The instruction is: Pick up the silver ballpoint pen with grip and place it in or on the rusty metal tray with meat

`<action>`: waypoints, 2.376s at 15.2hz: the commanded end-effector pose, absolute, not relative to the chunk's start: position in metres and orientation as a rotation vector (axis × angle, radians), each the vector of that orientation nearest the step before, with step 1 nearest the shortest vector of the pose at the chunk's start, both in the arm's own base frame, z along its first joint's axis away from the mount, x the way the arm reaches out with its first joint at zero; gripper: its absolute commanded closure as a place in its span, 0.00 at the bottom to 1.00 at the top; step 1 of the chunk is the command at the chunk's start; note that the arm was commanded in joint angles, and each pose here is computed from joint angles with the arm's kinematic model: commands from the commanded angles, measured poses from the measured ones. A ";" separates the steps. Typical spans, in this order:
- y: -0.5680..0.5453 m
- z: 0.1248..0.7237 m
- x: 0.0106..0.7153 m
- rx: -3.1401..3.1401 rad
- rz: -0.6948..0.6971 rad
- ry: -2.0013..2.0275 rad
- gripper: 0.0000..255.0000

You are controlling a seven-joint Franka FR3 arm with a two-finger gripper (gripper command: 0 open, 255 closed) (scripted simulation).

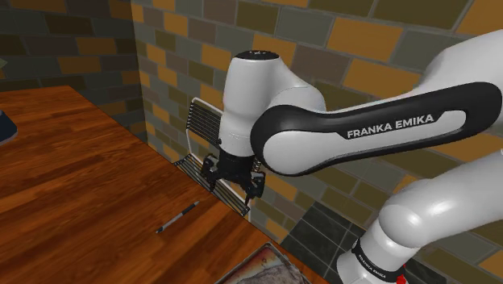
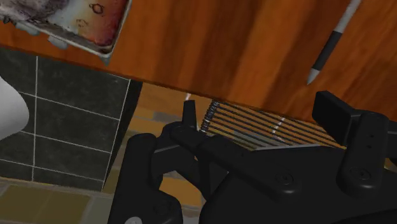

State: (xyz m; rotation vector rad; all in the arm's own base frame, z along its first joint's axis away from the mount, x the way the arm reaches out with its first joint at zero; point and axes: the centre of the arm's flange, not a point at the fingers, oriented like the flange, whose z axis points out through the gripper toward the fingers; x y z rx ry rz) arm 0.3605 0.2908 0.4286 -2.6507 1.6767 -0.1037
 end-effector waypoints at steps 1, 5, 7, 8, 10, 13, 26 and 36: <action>0.311 0.418 0.377 -2.572 -0.096 1.769 0.00; 0.342 0.395 0.410 -2.425 -0.090 1.934 0.00; 0.356 0.384 0.429 -2.347 -0.087 2.013 0.00; 0.362 0.379 0.438 -2.308 -0.085 2.051 0.00; 0.368 0.369 0.448 -2.270 -0.084 2.086 0.00; 0.368 0.353 0.449 -2.270 -0.084 2.086 0.00; 0.368 0.334 0.451 -2.270 -0.084 2.086 1.00; 0.368 0.339 0.451 -2.270 -0.084 2.086 1.00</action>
